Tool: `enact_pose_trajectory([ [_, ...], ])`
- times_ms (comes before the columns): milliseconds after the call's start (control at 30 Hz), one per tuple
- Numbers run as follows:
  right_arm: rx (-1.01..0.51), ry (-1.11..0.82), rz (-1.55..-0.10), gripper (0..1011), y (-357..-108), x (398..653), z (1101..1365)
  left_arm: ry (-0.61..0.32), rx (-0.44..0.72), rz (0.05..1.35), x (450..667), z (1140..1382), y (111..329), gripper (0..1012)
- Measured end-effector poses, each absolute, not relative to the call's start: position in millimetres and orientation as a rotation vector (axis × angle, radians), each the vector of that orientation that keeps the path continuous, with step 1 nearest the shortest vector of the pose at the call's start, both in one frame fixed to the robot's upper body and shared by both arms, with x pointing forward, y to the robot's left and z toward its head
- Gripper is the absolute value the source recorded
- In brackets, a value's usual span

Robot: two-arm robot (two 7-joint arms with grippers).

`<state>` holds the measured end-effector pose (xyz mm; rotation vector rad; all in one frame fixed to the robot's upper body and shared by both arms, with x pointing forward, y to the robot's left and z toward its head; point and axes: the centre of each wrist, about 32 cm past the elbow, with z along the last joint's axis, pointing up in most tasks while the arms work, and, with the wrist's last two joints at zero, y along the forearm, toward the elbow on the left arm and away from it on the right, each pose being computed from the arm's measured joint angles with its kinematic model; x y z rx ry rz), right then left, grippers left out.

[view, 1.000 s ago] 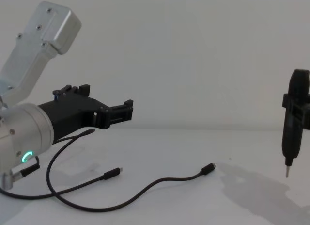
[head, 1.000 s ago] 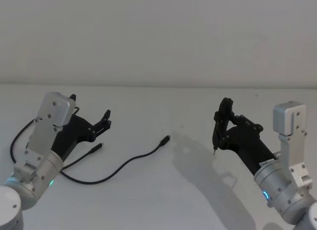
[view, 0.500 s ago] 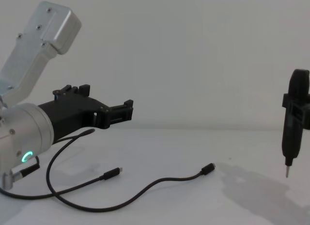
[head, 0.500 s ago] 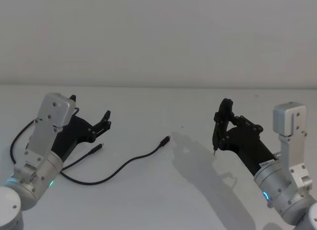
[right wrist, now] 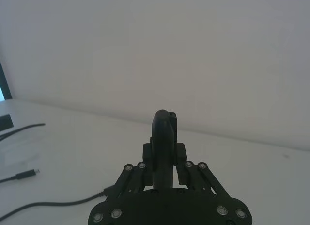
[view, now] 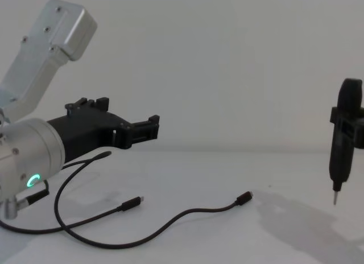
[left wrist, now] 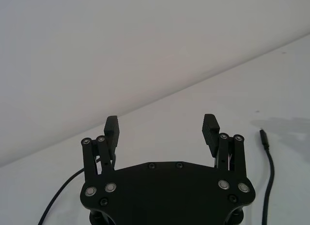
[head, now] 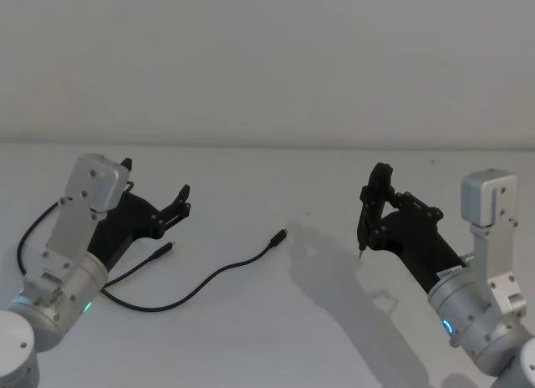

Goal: Pick up the data cable with the one hand.

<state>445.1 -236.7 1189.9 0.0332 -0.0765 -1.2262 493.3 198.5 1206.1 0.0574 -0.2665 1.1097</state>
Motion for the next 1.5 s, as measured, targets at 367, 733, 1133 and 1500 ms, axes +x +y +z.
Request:
enact_pose_trajectory([
  [367,0.1,-0.081,-1.194,275,-233.4,458.3,1196.2,-0.244,0.063,1.004,499.0,1215.9,203.8,1001],
  [733,0.147,-0.067,-1.155,274,-229.8,476.4,1199.9,-0.195,0.1,0.852,502.4,1226.4,208.4,1001],
  [1133,0.143,-0.018,-1.117,274,-230.3,497.5,1194.6,-0.114,0.197,0.679,504.2,1235.1,209.2,1001],
  [1500,0.151,0.002,-1.068,275,-229.1,515.9,1192.9,-0.076,0.265,0.648,503.7,1238.2,207.8,1001],
])
